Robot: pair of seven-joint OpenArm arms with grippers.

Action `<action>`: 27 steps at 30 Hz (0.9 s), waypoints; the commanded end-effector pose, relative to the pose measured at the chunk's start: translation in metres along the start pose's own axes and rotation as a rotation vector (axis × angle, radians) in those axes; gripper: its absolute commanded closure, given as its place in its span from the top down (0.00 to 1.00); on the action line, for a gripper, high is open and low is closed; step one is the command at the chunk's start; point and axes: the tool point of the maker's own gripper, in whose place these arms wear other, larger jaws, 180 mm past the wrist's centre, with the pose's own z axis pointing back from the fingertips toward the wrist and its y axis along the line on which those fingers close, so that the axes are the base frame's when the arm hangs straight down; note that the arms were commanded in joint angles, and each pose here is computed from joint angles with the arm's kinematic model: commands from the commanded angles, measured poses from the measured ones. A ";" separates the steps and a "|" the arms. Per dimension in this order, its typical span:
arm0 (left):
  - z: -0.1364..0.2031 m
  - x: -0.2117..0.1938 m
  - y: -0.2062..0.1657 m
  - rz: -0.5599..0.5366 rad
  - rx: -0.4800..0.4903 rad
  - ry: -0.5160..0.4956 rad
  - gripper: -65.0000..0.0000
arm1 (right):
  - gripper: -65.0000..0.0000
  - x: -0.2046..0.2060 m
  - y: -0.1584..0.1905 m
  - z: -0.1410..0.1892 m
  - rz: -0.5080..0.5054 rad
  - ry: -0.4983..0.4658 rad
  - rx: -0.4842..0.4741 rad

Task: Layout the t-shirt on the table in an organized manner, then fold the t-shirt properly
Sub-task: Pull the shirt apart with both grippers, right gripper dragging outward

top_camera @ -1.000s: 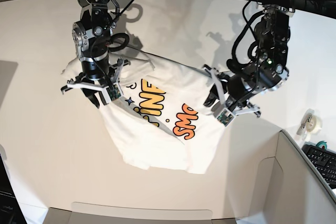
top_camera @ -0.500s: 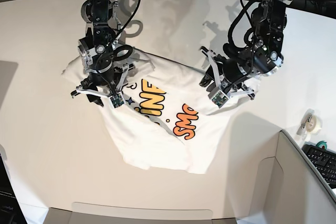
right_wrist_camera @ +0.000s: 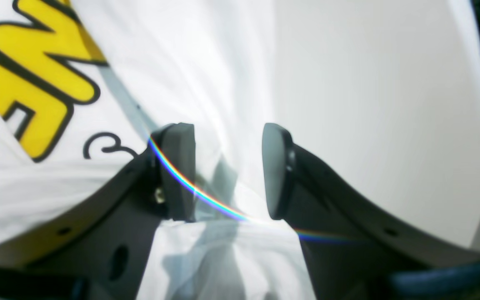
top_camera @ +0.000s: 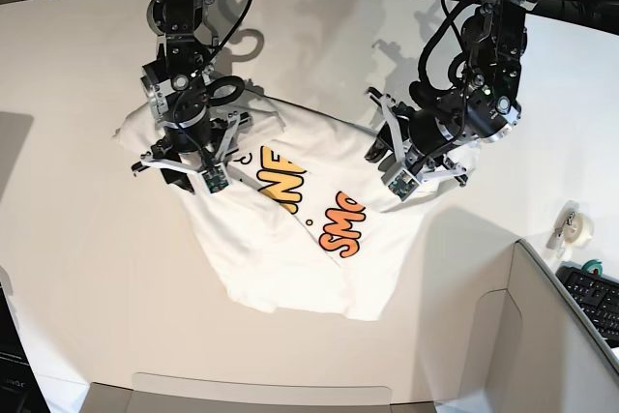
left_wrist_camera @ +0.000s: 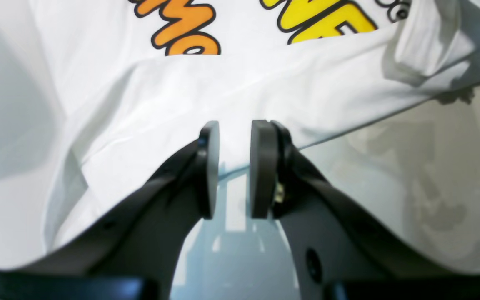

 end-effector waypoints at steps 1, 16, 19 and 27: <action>0.002 0.010 0.005 -0.007 0.007 -0.032 0.20 | 0.40 0.022 -0.006 0.005 0.005 -0.068 -0.023; -0.007 0.001 0.008 0.026 -0.003 -0.029 0.20 | 0.41 -0.025 0.015 -0.015 0.135 0.095 -0.003; -0.007 0.001 0.008 0.026 -0.003 -0.029 0.20 | 0.41 -0.024 0.015 -0.018 0.136 0.097 -0.001; -0.006 0.002 0.010 0.025 0.003 -0.034 0.20 | 0.40 -0.011 0.006 -0.020 0.139 0.069 -0.024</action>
